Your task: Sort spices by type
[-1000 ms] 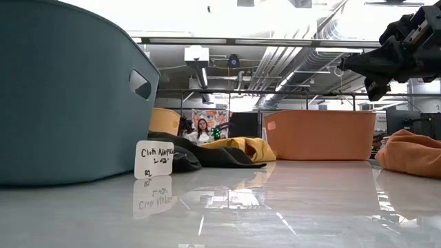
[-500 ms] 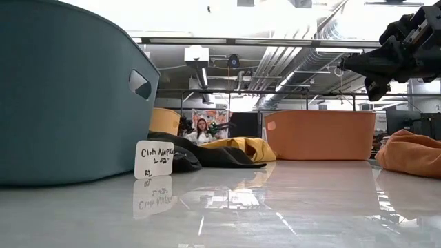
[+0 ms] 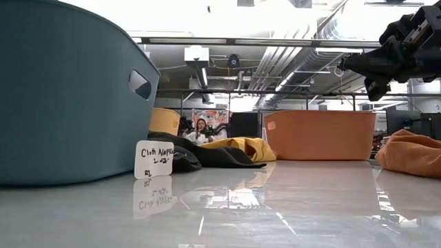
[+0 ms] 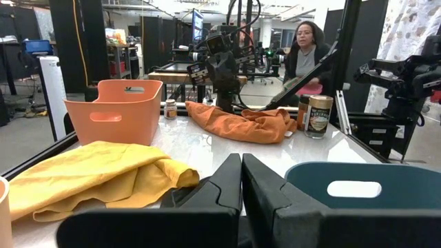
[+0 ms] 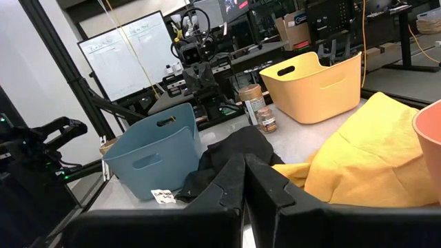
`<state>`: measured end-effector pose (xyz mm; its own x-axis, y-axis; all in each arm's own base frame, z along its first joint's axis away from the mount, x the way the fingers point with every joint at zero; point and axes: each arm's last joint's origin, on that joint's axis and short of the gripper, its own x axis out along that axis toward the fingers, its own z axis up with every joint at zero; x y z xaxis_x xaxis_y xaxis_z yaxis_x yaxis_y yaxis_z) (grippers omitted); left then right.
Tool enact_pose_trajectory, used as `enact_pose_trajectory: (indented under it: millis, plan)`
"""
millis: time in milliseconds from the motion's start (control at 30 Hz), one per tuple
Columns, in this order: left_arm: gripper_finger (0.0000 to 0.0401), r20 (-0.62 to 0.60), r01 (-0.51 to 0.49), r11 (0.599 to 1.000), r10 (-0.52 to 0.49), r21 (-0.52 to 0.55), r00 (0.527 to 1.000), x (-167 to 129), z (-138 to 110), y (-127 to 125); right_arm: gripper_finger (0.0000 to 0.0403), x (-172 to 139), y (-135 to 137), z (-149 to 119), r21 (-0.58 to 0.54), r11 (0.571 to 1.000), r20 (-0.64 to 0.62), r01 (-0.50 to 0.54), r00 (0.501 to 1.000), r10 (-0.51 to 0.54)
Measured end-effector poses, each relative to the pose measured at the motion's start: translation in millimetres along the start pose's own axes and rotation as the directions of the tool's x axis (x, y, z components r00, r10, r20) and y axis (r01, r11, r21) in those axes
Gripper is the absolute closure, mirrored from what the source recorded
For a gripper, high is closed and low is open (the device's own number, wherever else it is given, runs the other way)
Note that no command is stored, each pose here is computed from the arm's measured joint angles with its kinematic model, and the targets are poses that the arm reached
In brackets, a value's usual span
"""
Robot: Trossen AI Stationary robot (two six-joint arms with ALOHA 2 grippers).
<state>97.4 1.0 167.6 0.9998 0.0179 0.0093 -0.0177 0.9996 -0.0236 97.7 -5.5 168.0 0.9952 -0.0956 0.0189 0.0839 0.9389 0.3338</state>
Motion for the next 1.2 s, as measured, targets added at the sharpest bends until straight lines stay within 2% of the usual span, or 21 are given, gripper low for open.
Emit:
enact_pose_trajectory:
  millis: [500,533,600,700,800,900,1033,1100,1200]
  plan:
    - [0.04,0.009,0.0,1.0,0.0,-0.001,1.0,0,1,0,0.04,0,0,0,0.0,1.0,0.0,0.0,1.0,0.0]
    - [0.04,0.029,0.001,1.0,-0.001,-0.01,1.0,0,3,0,0.04,0,0,0,0.0,1.0,0.0,0.0,1.0,0.0]
    - [0.04,0.103,0.015,0.994,-0.004,-0.105,0.995,0,10,0,0.04,0,0,0,0.0,1.0,0.0,0.0,1.0,0.0]
    - [0.04,0.23,0.049,0.966,0.011,-0.254,0.973,-3,22,0,0.04,0,0,0,0.0,1.0,0.0,0.0,1.0,0.0]
    - [0.04,0.36,0.063,0.953,0.051,-0.297,0.932,-7,35,1,0.04,0,0,0,0.0,1.0,0.0,0.0,1.0,0.0]
    - [0.04,0.44,0.085,0.953,0.055,-0.292,0.896,-10,43,1,0.04,0,0,0,0.0,1.0,0.0,0.0,1.0,0.0]
    - [0.04,0.514,0.079,0.969,0.054,-0.233,0.856,-14,50,1,0.04,0,0,0,0.0,1.0,0.0,0.0,1.0,0.0]
    - [0.04,0.531,0.085,0.969,0.054,-0.234,0.846,-15,51,1,0.04,0,0,0,0.0,1.0,0.0,0.0,1.0,0.0]
    - [0.04,0.587,0.091,0.959,0.088,-0.268,0.805,-19,57,2,0.04,0,0,0,0.0,1.0,0.0,0.0,1.0,0.0]
